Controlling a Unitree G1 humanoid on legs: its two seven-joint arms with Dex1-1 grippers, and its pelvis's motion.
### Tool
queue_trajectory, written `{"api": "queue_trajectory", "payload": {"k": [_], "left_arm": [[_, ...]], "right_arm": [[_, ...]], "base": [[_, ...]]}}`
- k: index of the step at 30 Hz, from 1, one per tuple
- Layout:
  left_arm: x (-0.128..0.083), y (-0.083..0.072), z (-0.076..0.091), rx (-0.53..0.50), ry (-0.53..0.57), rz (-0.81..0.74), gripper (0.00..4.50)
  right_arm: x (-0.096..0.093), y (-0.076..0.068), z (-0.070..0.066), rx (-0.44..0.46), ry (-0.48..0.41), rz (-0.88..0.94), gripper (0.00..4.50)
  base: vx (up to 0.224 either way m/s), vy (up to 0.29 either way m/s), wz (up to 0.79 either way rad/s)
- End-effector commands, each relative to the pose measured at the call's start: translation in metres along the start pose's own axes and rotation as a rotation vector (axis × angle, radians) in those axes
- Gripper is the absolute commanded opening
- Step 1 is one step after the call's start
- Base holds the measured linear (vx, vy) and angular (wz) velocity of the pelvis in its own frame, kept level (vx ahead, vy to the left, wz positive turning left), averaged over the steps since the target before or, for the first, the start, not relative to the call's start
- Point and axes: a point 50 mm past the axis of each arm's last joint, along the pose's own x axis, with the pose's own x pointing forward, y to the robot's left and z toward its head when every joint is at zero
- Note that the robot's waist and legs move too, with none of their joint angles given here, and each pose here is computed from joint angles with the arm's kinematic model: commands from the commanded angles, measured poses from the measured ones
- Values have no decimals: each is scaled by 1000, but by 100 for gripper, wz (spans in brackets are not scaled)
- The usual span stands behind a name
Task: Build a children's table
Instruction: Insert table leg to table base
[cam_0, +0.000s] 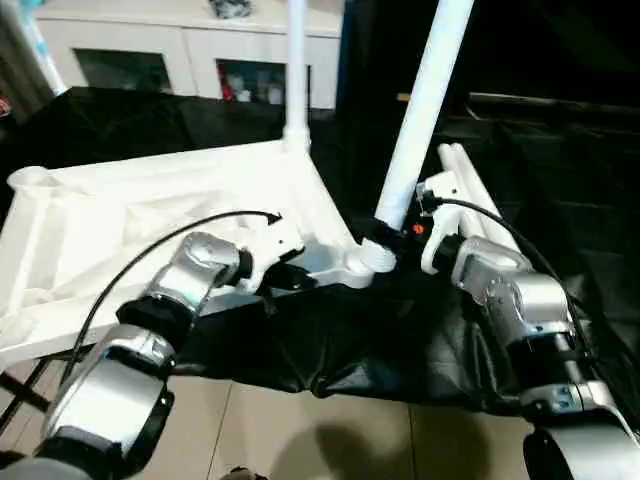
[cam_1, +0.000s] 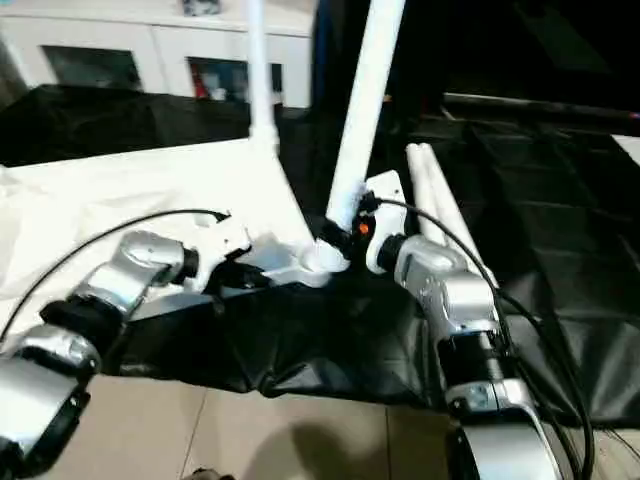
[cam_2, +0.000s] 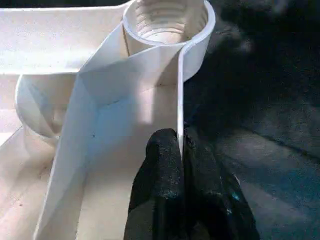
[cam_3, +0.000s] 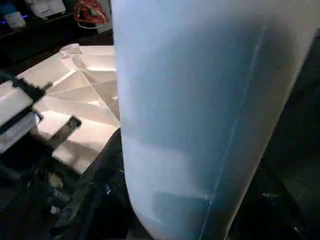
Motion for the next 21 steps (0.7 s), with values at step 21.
{"api": "queue_trajectory", "payload": {"k": [21], "left_arm": [[6,-18,1,-103,-7,8,0]], "right_arm": [[12,-9,-27,18,68,-36,192]], "base": [[0,0,0]]}}
